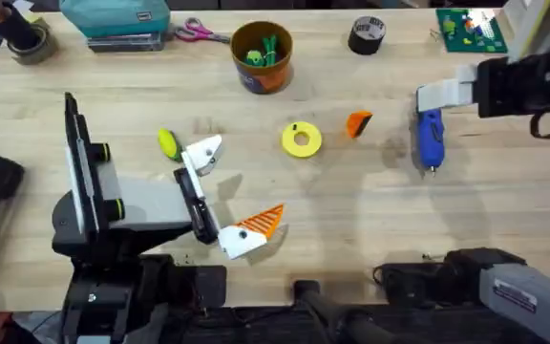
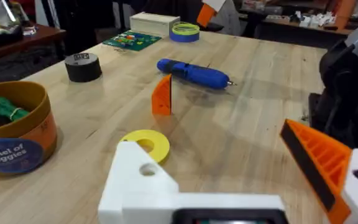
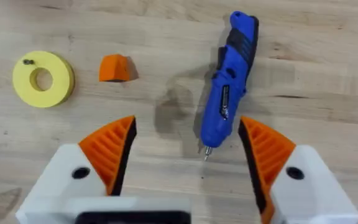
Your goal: Pick up the gripper from the table and insert it into the empty holder that is missing its gripper. Then pick up a screw, insert it into the mounting hole, and use the screwdriver to tighten it. Finally, clean up the table by picking up the vegetable and placing it into the bucket.
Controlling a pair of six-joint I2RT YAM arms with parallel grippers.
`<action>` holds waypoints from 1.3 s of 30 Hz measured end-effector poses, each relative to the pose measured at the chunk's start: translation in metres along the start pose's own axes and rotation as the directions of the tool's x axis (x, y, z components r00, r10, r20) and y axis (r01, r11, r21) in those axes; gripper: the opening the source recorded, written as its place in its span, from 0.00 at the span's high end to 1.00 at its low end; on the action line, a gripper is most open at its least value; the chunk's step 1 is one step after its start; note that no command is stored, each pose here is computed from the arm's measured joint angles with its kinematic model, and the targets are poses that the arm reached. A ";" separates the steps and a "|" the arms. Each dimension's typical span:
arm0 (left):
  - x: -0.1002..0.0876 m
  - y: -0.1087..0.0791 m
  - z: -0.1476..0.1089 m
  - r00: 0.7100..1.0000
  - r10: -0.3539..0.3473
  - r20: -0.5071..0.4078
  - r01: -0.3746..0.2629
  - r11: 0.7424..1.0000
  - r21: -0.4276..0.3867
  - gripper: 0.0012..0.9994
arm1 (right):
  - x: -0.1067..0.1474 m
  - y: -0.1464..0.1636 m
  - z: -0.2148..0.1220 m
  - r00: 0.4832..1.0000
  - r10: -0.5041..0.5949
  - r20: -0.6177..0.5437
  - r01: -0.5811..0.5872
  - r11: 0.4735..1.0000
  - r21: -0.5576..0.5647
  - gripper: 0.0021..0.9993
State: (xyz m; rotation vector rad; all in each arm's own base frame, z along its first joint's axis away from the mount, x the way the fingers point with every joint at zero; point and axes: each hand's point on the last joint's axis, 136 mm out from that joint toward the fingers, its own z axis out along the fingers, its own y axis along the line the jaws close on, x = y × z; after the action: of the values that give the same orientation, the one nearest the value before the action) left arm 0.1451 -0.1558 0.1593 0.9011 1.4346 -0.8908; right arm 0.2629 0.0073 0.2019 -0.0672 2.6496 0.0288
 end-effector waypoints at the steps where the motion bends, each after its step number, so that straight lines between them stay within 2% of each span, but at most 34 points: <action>1: 0.000 0.000 0.000 1.000 0.000 0.000 0.000 1.000 0.000 0.01 | 0.001 0.002 0.000 1.000 -0.007 -0.003 0.007 1.000 -0.004 0.00; 7: 0.000 0.000 0.000 1.000 0.000 0.000 0.000 1.000 0.000 0.01 | 0.008 0.031 -0.005 0.991 -0.104 -0.082 0.099 0.993 -0.059 0.01; 18: 0.000 -0.001 0.000 1.000 -0.001 0.000 0.001 1.000 0.003 0.01 | -0.019 0.096 -0.010 0.952 -0.241 -0.188 0.215 0.965 -0.151 0.00; 25: 0.000 -0.001 0.000 1.000 -0.001 0.000 0.001 1.000 0.004 0.01 | -0.032 0.119 -0.002 0.955 -0.200 -0.218 0.169 0.974 -0.153 0.00; 39: 0.000 -0.001 0.000 1.000 -0.001 0.000 0.001 1.000 0.004 0.01 | -0.025 0.112 0.009 0.957 -0.109 -0.270 0.090 0.993 -0.081 0.00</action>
State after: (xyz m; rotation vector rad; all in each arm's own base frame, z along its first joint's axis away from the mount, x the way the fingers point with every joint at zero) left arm 0.1445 -0.1561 0.1591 0.9036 1.4341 -0.8950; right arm 0.2834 0.1200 0.2068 -0.2436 2.9181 0.0816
